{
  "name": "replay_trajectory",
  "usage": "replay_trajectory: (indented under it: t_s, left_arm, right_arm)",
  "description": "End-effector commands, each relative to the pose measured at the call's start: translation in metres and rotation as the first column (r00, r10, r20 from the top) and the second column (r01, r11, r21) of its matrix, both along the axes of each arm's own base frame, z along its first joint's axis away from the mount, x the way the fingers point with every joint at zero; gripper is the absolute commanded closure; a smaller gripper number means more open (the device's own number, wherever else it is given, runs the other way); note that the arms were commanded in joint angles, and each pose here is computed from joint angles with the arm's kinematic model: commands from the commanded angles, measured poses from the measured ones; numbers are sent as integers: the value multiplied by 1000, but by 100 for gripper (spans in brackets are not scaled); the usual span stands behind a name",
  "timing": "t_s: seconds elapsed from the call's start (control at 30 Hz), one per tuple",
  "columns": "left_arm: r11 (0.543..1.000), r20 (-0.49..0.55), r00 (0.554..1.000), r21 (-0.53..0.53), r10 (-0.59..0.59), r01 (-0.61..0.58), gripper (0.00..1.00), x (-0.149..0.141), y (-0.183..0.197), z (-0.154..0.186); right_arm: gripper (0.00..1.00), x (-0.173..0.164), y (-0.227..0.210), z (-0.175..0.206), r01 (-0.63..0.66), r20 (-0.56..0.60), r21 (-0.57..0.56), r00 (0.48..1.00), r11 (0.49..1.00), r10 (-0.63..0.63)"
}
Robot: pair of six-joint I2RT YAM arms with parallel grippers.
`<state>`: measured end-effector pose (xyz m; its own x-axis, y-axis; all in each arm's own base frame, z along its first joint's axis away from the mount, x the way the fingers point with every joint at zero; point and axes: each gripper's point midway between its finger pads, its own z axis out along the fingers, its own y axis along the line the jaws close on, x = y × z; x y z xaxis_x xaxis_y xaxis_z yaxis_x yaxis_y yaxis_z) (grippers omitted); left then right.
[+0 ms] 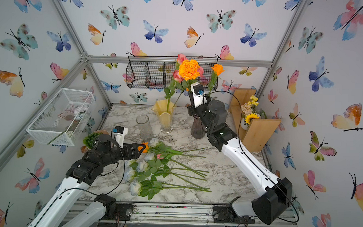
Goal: Arrange the flowers in different vases according to their colors
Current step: Insert the flower into the vase.
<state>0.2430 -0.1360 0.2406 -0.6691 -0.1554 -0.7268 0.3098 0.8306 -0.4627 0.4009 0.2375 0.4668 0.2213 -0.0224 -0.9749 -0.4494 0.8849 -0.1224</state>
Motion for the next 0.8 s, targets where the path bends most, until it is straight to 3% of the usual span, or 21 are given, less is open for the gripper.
replay_trajectory:
  t_s: [0.0, 0.27, 0.77]
  left_arm:
    - [1000, 0, 1000, -6, -18, 18, 1, 0, -3, -2]
    - [1000, -6, 1000, -6, -24, 24, 1, 1, -3, -4]
    - [1000, -13, 1000, -8, -23, 22, 1, 2, -2, -5]
  right_arm:
    - [98, 19, -23, 12, 53, 23, 114, 998, 992, -56]
    - [98, 42, -50, -37, 106, -59, 163, 993, 981, -98]
    - [98, 57, -54, -145, 168, -268, 109, 954, 980, -134]
